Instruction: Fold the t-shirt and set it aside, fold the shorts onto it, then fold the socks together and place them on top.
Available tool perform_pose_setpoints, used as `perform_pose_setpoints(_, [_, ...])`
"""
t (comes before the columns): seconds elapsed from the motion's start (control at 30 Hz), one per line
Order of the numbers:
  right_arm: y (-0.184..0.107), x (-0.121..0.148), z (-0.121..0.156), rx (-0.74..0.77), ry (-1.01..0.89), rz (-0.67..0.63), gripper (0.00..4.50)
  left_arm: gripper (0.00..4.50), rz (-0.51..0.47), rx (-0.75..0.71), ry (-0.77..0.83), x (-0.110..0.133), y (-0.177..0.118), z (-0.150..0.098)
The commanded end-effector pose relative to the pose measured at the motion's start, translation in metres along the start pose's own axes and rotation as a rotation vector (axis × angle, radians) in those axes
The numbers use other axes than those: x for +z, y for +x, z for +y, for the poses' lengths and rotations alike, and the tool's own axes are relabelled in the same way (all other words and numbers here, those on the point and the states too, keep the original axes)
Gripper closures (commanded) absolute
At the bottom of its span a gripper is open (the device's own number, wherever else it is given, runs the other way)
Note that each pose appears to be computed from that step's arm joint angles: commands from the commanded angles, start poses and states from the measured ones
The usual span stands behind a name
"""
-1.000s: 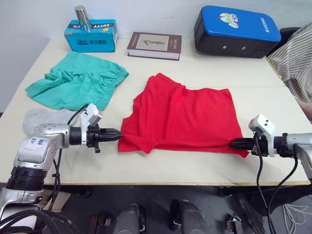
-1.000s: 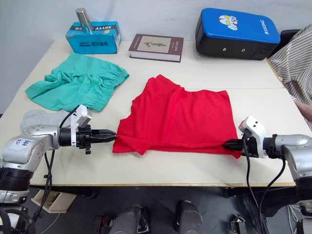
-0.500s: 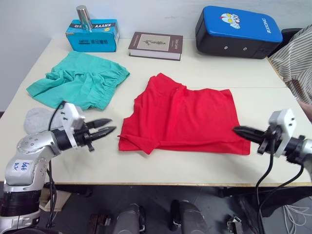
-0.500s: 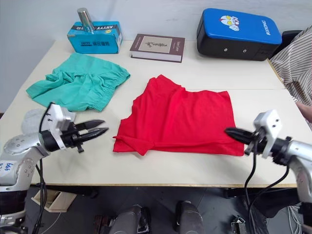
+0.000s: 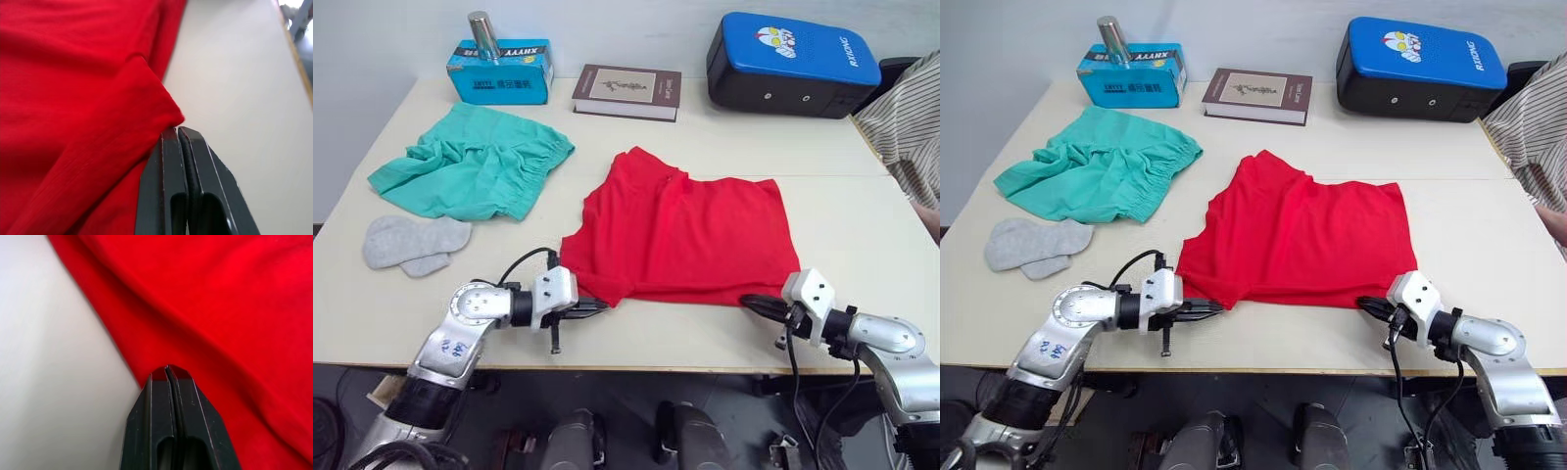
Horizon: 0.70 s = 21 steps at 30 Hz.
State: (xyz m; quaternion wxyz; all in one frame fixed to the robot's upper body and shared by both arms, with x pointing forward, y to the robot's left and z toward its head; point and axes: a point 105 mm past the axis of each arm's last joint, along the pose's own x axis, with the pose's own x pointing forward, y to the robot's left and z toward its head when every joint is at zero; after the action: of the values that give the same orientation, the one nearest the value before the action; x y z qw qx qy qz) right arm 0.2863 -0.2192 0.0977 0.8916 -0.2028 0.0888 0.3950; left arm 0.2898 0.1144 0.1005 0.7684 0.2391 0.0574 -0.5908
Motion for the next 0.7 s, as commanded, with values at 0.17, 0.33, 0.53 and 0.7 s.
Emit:
perform_pose_setpoints(0.17, [-0.009,0.011,-0.016,-0.085,0.009,-0.059,4.50,4.45,-0.194,0.151,-0.112,0.030,0.001,0.035])
perform_pose_setpoints(0.33, [-0.021,-0.002,-0.035,-0.195,0.018,0.004,4.50,4.45,-0.158,0.248,-0.158,0.017,-0.004,0.052])
perform_pose_setpoints(0.53, [-0.056,-0.039,-0.070,-0.404,0.036,0.110,4.50,4.45,-0.035,0.468,-0.131,-0.018,-0.031,0.072])
perform_pose_setpoints(0.7, [-0.077,-0.032,-0.089,-0.505,0.048,0.026,4.50,4.45,-0.129,0.646,-0.152,-0.013,-0.069,0.090])
